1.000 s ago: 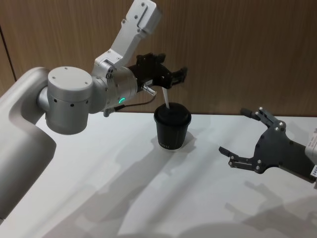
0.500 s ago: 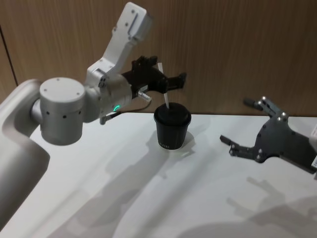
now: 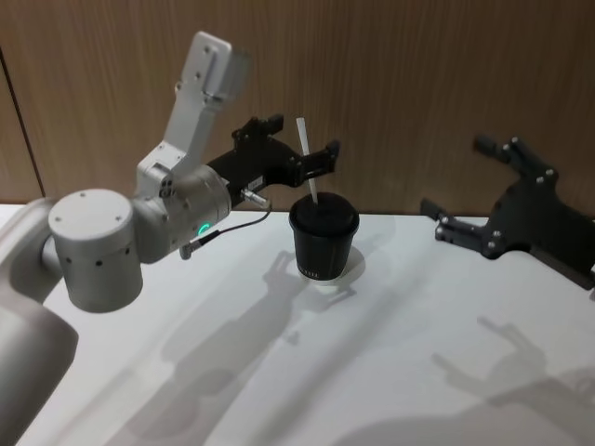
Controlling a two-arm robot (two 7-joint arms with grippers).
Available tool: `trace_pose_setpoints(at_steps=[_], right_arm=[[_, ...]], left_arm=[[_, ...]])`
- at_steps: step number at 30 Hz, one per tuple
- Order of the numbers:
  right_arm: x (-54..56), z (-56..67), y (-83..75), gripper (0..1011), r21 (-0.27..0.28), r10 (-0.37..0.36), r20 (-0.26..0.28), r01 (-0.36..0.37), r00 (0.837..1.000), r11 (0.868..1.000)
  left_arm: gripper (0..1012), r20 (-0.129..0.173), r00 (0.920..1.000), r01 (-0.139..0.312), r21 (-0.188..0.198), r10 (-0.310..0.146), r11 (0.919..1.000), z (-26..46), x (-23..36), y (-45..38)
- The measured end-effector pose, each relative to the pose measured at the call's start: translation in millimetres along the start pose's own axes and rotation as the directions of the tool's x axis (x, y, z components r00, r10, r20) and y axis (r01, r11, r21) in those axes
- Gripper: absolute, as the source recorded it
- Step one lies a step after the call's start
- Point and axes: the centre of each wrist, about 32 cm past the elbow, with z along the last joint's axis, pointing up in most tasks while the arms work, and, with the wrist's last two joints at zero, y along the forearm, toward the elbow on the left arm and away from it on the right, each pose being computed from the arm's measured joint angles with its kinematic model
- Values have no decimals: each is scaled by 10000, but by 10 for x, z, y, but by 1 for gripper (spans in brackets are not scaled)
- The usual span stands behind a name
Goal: Pick up the straw with one hand, pass it to the other hand, and insert it into the cup.
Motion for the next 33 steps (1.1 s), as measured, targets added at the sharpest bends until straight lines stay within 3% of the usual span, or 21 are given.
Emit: trace_pose_setpoints(at_steps=[9,15,18,20,24,25,32,33], right_arm=[[5,23,56,1001,440,-502,-1094,553,9927,9975],[-9,40,93,1001,682,-792,-2099,954,9745,9931],[-25,55,115,1001,779,-925,-2713,1177,9580,9900],[-30,57,119,1001,795,-945,-2843,1217,9541,9894],[-67,80,148,1001,821,-1074,-3793,1490,9190,9854],[-67,80,148,1001,821,-1074,-3793,1490,9190,9854],[-131,111,183,1001,655,-1159,-5004,1710,8580,9831],[-149,119,192,1001,616,-1150,-5257,1725,8429,9831]], left_arm=[[1003,-364,9989,251,-786,-280,9966,-168,-2,65],[1003,-562,9970,454,-1244,-527,9912,-263,-4,87],[1003,-651,9958,549,-1425,-647,9883,-303,-6,95],[1003,-706,9948,617,-1553,-734,9859,-328,-6,100],[1003,-786,9935,683,-1709,-827,9829,-363,-6,112],[1003,-797,9932,698,-1745,-847,9822,-368,-5,114],[1003,-930,9915,718,-1905,-908,9791,-413,-4,139],[1003,-940,9914,713,-1912,-906,9790,-416,-4,141]])
